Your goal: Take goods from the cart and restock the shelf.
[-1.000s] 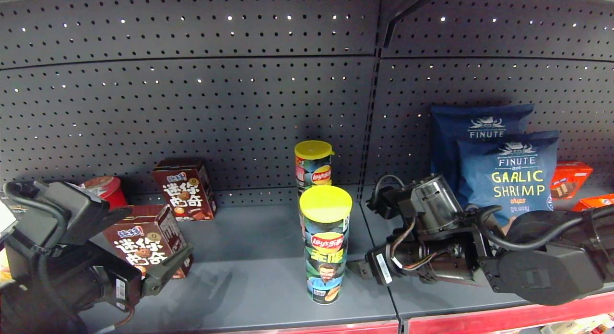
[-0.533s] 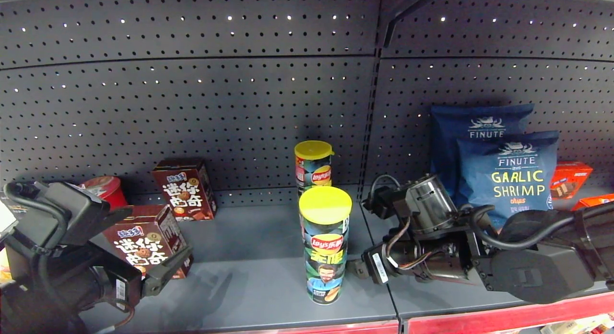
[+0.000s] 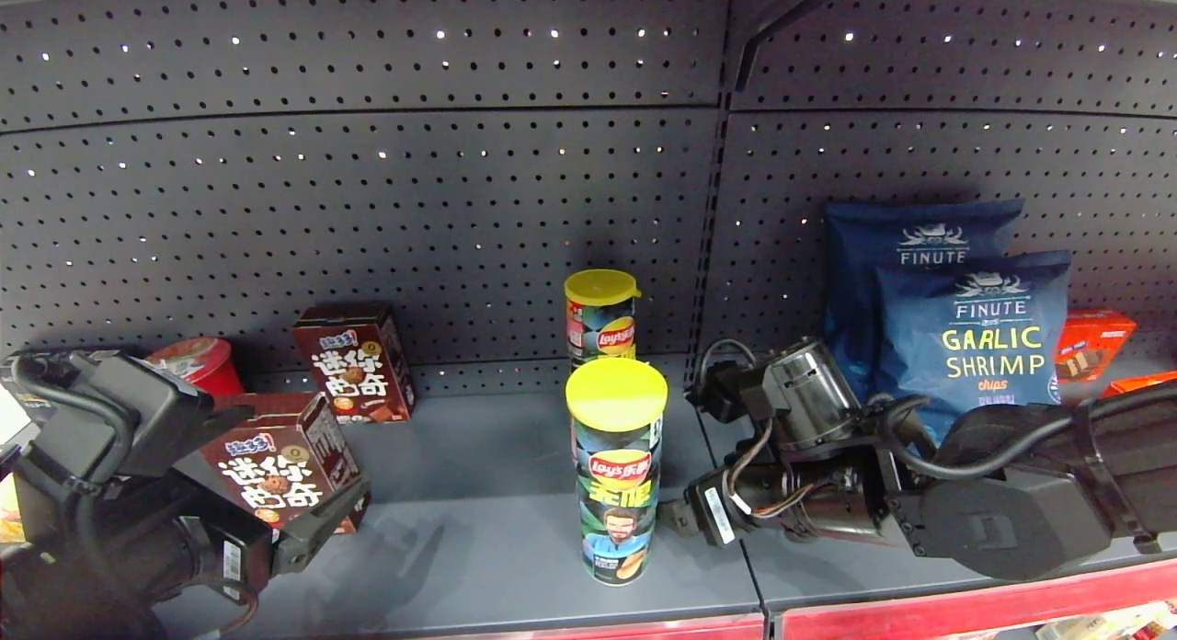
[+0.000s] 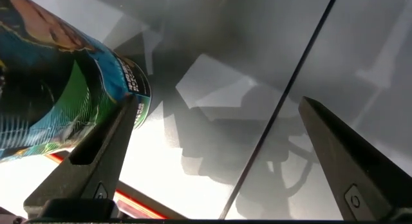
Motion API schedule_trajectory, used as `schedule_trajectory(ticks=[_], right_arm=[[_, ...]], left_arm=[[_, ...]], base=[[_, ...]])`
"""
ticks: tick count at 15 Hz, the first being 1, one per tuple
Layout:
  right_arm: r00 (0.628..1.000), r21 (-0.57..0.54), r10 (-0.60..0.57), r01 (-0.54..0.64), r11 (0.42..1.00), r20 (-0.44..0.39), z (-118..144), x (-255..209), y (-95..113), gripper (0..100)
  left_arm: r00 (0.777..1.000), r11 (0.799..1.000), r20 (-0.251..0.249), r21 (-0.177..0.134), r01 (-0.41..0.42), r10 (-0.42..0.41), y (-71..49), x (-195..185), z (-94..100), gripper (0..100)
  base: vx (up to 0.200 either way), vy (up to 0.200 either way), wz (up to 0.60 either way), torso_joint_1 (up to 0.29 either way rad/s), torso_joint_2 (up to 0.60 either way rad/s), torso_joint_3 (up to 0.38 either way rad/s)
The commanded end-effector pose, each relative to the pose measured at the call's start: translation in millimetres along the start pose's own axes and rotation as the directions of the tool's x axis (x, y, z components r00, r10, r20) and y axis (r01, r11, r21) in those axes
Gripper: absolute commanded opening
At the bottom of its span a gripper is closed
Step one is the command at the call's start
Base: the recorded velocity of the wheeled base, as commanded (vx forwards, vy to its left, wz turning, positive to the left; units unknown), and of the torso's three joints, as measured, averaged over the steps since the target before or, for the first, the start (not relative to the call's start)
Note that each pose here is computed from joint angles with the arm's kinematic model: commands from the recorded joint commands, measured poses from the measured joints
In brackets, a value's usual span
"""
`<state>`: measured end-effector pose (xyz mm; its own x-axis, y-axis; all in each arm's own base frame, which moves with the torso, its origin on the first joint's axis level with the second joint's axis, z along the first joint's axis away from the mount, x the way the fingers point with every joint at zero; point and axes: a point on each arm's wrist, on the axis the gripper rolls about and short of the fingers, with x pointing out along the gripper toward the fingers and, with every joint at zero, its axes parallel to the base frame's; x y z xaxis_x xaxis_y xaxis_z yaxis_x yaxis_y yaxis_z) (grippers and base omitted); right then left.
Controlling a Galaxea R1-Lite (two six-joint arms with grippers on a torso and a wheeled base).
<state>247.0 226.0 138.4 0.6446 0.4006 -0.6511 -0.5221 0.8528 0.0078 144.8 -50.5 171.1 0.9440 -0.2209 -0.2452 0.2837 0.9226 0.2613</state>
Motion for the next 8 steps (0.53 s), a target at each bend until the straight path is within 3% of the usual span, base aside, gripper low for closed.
schedule_trajectory(ticks=[1, 8], right_arm=[[1.0, -0.001, 0.0, 0.0, 1.0, -0.002, -0.3, 1.2, 0.4, 100], [1.0, -0.002, 0.002, -0.002, 1.0, -0.008, -1.1, 3.8, 1.8, 100]], left_arm=[[1.0, 1.0, -0.002, 0.0, 0.0, 0.0, -0.1, 0.2, -0.3, 100], [1.0, 1.0, 0.0, -0.001, -0.005, 0.005, 0.7, 0.0, -0.1, 100]], base=[[0.0, 0.0, 0.0, 0.0, 0.0, 0.0], [0.0, 0.0, 0.0, 0.0, 0.0, 0.0]])
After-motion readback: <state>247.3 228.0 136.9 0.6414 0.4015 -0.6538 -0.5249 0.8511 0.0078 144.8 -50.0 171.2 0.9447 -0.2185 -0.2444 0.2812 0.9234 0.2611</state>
